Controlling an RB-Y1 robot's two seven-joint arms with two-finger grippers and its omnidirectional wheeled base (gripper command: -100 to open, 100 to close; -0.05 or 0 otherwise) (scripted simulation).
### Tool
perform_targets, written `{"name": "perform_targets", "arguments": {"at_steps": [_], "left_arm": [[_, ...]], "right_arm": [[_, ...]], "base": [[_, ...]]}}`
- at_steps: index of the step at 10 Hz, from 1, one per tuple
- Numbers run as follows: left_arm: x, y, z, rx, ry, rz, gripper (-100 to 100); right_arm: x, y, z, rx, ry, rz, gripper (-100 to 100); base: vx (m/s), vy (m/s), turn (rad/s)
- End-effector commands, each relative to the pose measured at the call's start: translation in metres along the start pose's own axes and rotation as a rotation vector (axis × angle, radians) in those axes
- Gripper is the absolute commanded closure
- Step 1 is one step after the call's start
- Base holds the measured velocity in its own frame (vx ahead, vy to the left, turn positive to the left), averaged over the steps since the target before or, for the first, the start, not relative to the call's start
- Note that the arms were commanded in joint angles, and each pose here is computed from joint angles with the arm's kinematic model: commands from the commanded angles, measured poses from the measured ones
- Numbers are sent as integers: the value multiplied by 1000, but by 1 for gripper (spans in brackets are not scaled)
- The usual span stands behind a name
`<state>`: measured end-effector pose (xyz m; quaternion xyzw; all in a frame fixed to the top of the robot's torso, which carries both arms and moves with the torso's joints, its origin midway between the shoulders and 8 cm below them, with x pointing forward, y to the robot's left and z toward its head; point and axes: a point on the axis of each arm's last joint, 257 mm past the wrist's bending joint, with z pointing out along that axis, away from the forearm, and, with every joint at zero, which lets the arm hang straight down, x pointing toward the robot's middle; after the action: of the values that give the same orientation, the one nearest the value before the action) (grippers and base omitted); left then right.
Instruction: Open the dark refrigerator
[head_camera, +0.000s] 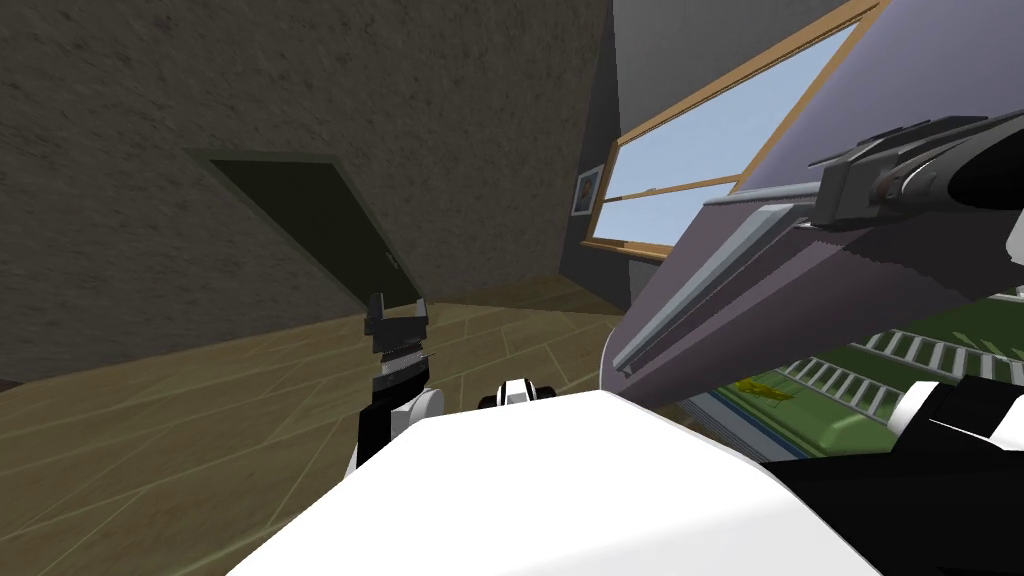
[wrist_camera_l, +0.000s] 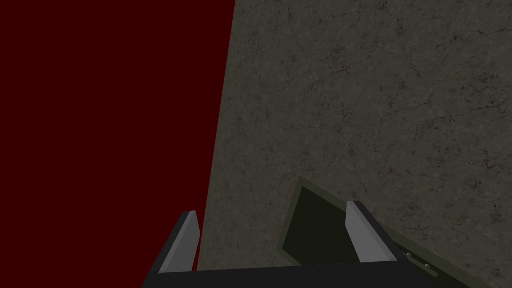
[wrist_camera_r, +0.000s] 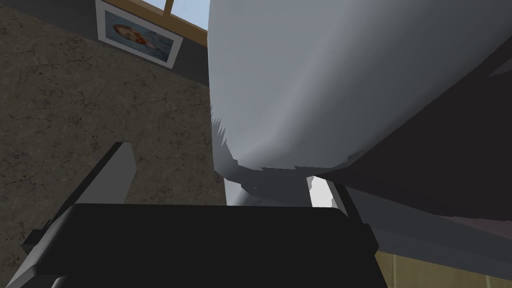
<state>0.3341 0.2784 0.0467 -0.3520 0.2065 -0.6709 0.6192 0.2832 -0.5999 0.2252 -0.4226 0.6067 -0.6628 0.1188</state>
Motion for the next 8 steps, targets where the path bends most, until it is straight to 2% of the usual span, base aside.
{"name": "perform_targets", "arguments": {"at_steps": [1, 2, 3, 8], "left_arm": [[0, 0, 0, 0, 0, 0, 0], [0, 0, 0, 0, 0, 0, 0], [0, 0, 0, 0, 0, 0, 0], [0, 0, 0, 0, 0, 0, 0]], "right_arm": [[13, -20, -2, 23, 9, 2, -100], [6, -3, 5, -18, -5, 2, -100], [6, -1, 6, -25, -6, 3, 0], [4, 5, 8, -42, -11, 3, 0]], "base": [[-11, 31, 2], [-12, 12, -17], [-10, 3, -12], [0, 0, 0]]}}
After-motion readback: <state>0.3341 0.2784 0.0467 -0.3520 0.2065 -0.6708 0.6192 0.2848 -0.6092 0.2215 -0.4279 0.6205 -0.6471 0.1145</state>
